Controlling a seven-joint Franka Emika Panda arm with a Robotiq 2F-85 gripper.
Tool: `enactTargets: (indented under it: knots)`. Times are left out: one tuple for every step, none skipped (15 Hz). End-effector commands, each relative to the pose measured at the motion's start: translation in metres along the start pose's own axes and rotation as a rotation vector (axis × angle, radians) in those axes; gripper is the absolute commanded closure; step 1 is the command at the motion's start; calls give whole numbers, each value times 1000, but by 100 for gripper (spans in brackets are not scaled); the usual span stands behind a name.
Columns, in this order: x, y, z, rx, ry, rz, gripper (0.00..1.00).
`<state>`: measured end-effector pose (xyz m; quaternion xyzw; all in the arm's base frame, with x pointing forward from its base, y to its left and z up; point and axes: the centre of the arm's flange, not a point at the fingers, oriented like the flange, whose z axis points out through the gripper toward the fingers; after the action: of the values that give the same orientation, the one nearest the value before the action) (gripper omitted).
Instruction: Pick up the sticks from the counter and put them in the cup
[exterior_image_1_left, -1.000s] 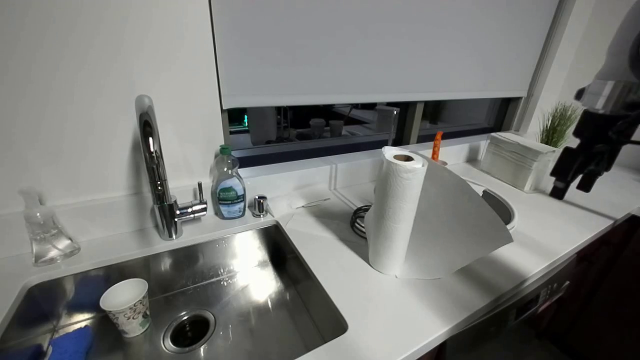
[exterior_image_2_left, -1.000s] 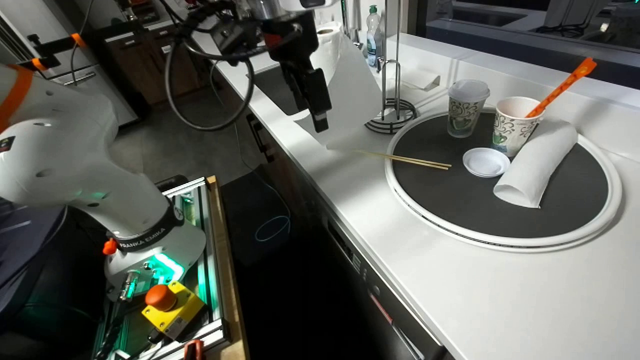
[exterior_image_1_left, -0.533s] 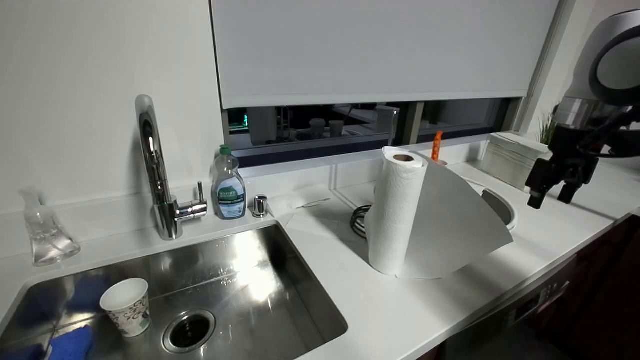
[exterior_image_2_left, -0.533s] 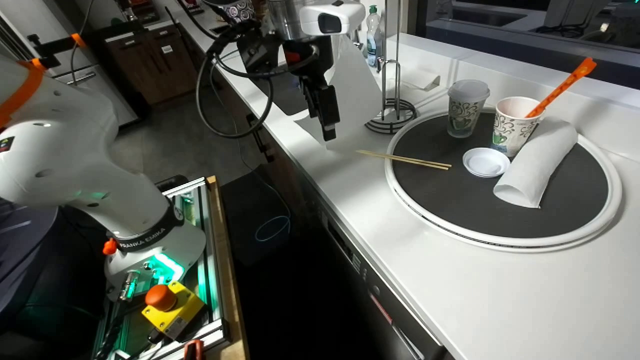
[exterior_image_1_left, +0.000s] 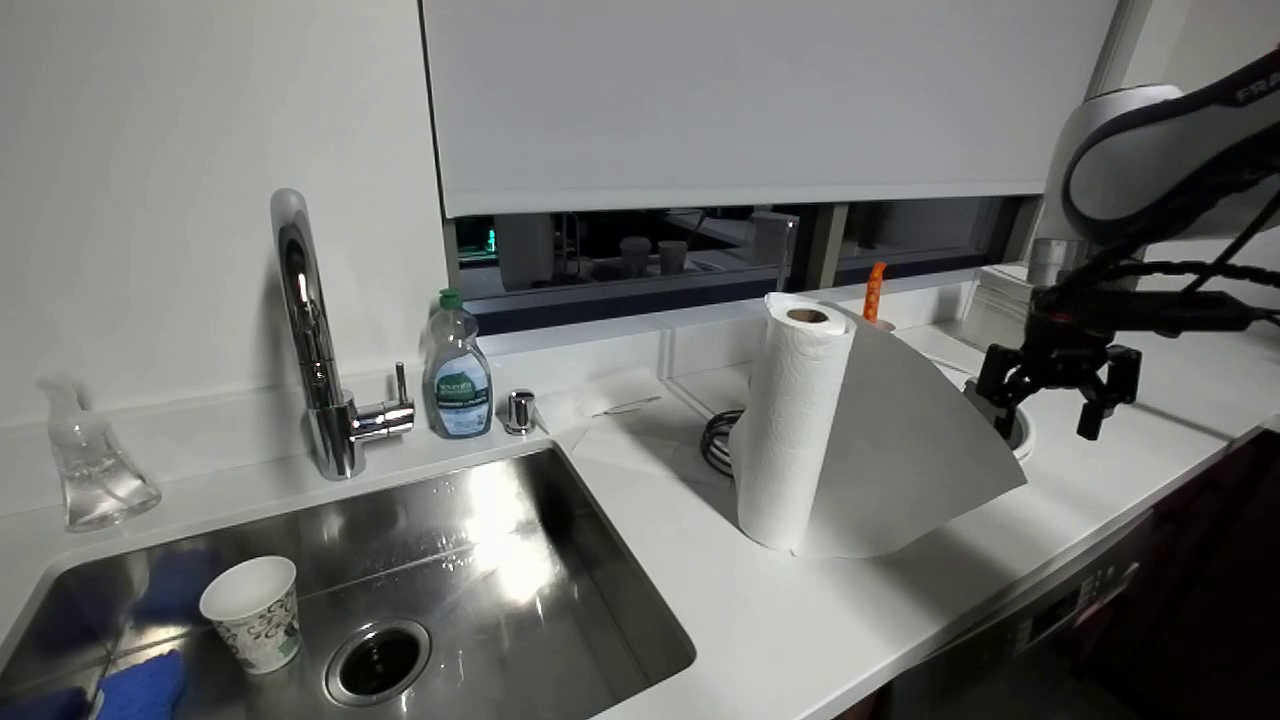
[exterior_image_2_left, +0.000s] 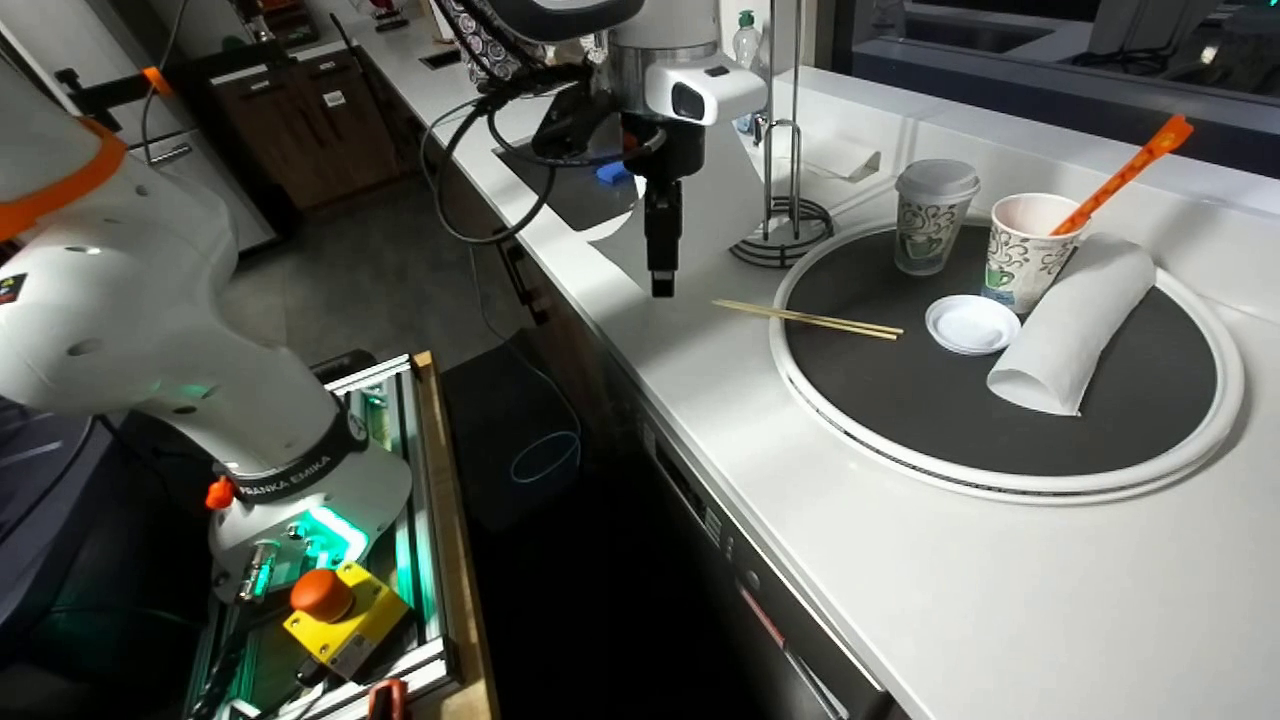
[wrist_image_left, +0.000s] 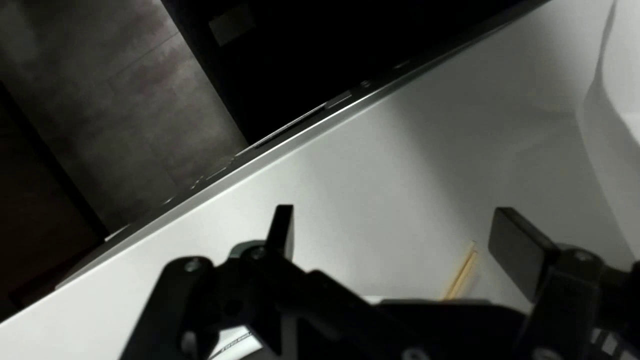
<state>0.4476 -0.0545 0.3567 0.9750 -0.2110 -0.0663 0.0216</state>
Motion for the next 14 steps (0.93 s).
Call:
enactTargets:
  knots:
    - [38,-28,27,-11,-74,182,0]
    - [44,-29,32,-18,-90,229,0]
    - [53,-32,37,-25,-104,281,0]
    - [57,-35,40,-30,-116,328,0]
    - [61,-38,40,-40,-132,374,0]
    - [58,-39,33,-57,-166,408,0]
    - [48,-28,43,-52,-106,328,0]
    - [50,-31,42,-64,-126,355,0]
    - [52,-33,40,-69,-134,370,0]
    - [55,-36,43,-56,-118,379,0]
    - [57,-38,46,-49,-98,392,0]
    - [60,-40,49,-41,-84,396,0]
    - [63,-44,54,-31,-65,415,0]
    - [65,-47,59,-23,-44,443,0]
